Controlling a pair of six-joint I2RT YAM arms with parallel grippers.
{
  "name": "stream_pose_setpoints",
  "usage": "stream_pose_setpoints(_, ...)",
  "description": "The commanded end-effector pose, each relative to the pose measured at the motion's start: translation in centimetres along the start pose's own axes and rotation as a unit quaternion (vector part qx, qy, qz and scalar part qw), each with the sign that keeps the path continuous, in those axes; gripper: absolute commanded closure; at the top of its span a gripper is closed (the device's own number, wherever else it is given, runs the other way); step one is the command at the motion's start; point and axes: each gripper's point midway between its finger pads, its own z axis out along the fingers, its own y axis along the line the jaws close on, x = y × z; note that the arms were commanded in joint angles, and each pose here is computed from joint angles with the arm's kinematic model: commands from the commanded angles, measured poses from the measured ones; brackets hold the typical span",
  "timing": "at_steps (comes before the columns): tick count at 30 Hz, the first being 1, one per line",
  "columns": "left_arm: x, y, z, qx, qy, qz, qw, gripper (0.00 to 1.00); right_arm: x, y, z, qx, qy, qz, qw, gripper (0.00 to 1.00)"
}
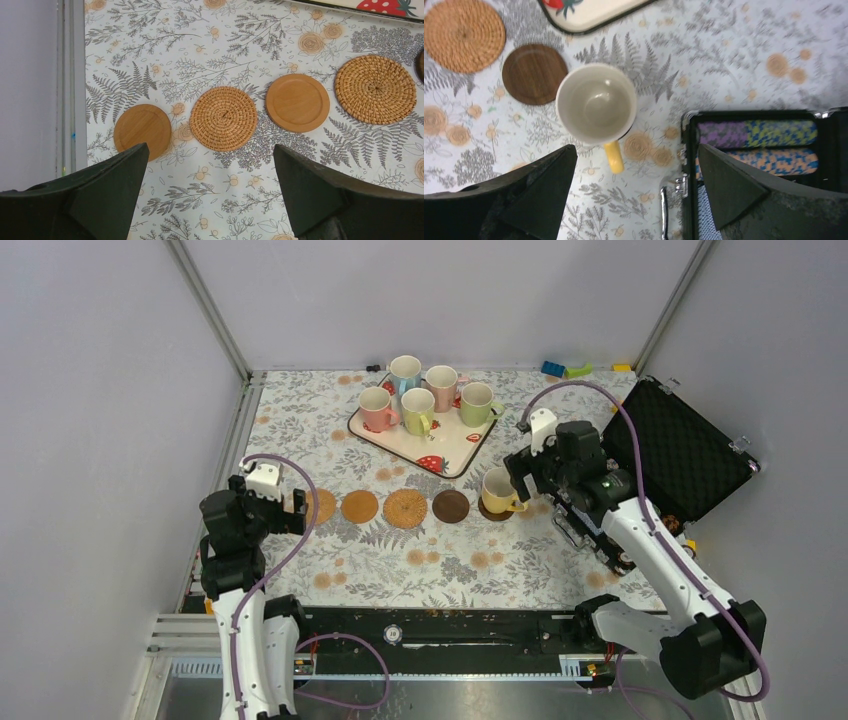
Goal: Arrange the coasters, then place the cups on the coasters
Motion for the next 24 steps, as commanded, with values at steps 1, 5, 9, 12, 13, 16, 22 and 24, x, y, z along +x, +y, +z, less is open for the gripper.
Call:
stream_pose_setpoints(1, -0.7, -0.3, 0.4, 0.019, -0.013, 0.009, 1.0, 0.01, -5.4, -2.0, -2.4, 0.039, -0.053, -0.007, 0.998, 0.0)
stream_pose_setpoints(5, -1.8, -0.5, 0.7, 0.033, -0.024, 0.003, 0.999, 0.01, -7.0, -2.2, -3.7, 0.038, -0.039, 0.004, 0.999, 0.0)
stream_pose_setpoints(9, -5.0, -1.8, 1.4, 0.083, -0.03, -0.002, 0.996, 0.01, -6.3, -1.5, -5.5, 0.025, -0.009, 0.031, 0.999, 0.01)
stream_pose_setpoints(12, -7.2, -3.5, 3.6, 0.096, -0.004, 0.022, 0.995, 0.01, -4.9, 0.0, -6.2, -0.005, -0.003, 0.041, 0.999, 0.0)
stream_pose_setpoints(13, -7.9, -4.3, 4.4, 0.094, 0.002, 0.04, 0.995, 0.01, -3.8, 0.7, -6.0, -0.02, 0.003, 0.037, 0.999, 0.0)
stream_pose_setpoints(16, -10.4, -8.1, 7.1, 0.118, 0.008, 0.08, 0.99, 0.01, -1.5, 2.6, -5.9, -0.072, 0.002, 0.001, 0.997, 0.01)
stream_pose_setpoints(22, -14.9, -12.4, 14.7, 0.11, 0.061, 0.043, 0.991, 0.01, 1.8, 3.1, -5.9, -0.072, 0.007, -0.023, 0.997, 0.0)
stream_pose_setpoints(24, -15.7, -12.6, 17.5, 0.058, 0.075, 0.053, 0.994, 0.01, 2.0, 3.0, -6.3, -0.066, -0.004, -0.034, 0.997, 0.0)
